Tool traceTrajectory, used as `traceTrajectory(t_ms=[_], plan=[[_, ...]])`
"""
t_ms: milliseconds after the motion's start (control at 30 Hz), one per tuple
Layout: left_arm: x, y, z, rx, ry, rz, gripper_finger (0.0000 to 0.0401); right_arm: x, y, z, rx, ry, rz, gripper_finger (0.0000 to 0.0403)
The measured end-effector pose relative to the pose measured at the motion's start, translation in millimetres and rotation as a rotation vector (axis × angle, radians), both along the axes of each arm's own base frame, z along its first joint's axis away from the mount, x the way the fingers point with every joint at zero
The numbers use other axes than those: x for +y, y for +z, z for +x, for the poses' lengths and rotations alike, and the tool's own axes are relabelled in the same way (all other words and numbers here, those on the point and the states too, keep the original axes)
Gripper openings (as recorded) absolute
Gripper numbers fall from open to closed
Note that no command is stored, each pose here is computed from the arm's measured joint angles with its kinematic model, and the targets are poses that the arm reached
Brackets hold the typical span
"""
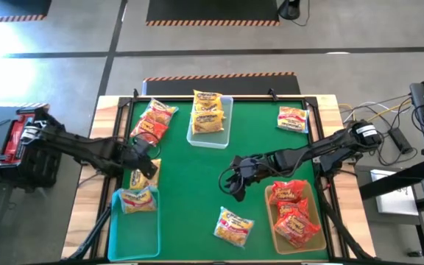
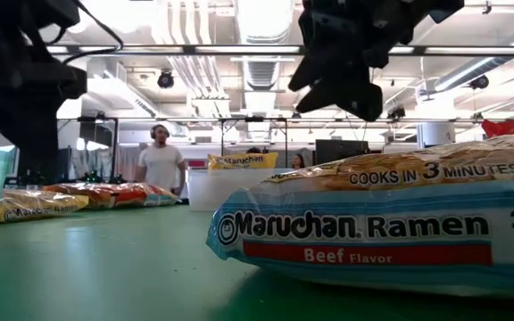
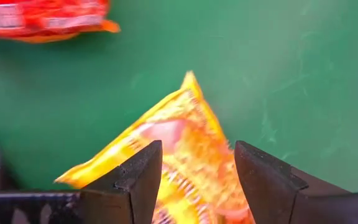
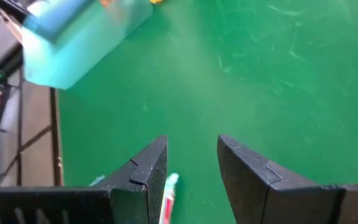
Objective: Sort Maruchan noodles
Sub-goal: Put the yellow noodle pack into the transparent bin
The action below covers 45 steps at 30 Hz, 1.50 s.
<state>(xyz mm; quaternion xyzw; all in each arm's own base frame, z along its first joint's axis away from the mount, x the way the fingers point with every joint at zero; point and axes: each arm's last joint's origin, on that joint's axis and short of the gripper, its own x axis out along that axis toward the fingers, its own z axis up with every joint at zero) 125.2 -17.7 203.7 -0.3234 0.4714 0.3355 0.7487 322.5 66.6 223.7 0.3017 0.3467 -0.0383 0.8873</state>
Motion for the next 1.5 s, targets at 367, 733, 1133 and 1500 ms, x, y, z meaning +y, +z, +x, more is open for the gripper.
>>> traceTrajectory(t_ms=[367, 733, 1133, 1500], plan=[[-2.0, 3.7, 3.7, 0.079, 0.022, -0.037, 0.0185, -0.2, -1.2, -1.5, 0.015, 0.031, -0.029, 0.013], [-8.8, -13.9, 17.2, 0.245, 0.002, -0.135, 0.0178, -0.4, -1.5, -8.4, 0.072, 0.082, -0.032, 0.013], [-13.5, -33.0, 35.6, 0.312, 0.008, -0.157, 0.0173, 0.4, 0.7, -12.4, 0.077, 0.176, -0.055, 0.013], [-22.4, -40.9, 81.1, 0.024, -0.275, -0.115, 0.0173, 0.9, 0.1, -13.6, 0.08, 0.236, -0.081, 0.013]])
